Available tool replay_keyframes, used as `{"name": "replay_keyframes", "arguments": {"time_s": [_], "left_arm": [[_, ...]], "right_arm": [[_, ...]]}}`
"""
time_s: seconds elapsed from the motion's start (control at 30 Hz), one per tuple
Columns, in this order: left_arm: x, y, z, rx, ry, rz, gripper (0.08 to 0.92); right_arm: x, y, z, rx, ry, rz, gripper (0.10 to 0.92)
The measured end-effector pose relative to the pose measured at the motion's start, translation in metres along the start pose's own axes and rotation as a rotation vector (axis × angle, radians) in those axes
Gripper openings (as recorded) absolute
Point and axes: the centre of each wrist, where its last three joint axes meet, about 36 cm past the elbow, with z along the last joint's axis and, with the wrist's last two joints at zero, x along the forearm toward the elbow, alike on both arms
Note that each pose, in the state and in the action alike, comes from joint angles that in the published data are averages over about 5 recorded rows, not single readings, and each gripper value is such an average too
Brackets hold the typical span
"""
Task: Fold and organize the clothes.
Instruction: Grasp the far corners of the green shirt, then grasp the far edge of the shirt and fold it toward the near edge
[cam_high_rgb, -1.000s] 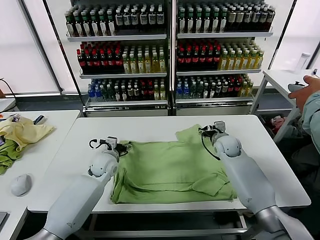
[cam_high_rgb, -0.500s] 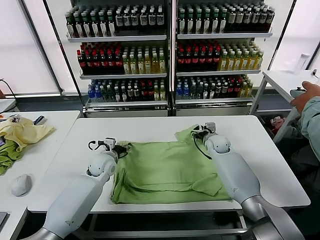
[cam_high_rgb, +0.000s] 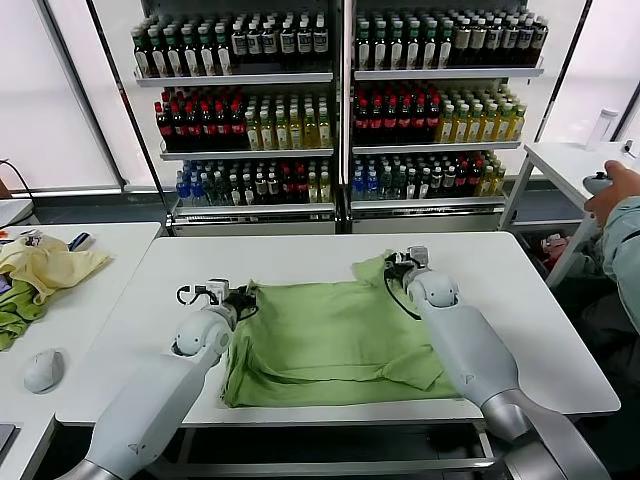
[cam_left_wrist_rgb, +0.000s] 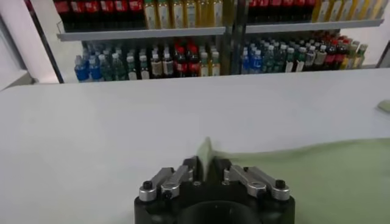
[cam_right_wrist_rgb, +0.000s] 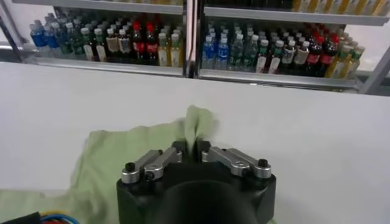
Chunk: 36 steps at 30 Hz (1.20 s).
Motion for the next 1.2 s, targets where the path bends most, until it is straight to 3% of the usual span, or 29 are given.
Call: {"name": "replay_keyframes", "arguments": {"time_s": [0.17, 0.47, 0.7, 0.97, 1.2], "left_arm": [[0.014, 0.002, 0.003, 0.011, -0.031, 0.017, 0.097], [0.051, 0.005, 0.005, 0.028, -0.121, 0.071, 0.096], [0.081, 0.005, 0.009, 0.038, -0.166, 0.109, 0.096], [0.115, -0.001, 0.020, 0.043, -0.200, 0.160, 0.096], [0.140, -0.007, 0.037, 0.033, -0.196, 0.179, 0.096]], "right_arm": [[0.017, -0.003, 0.001, -0.005, -0.052, -0.008, 0.117], [0.065, -0.019, 0.001, -0.030, -0.168, -0.021, 0.117], [0.110, -0.029, 0.014, -0.035, -0.239, -0.031, 0.117], [0.165, -0.034, 0.039, -0.033, -0.285, -0.037, 0.117], [0.208, -0.031, 0.068, -0.038, -0.293, -0.023, 0.117]]}}
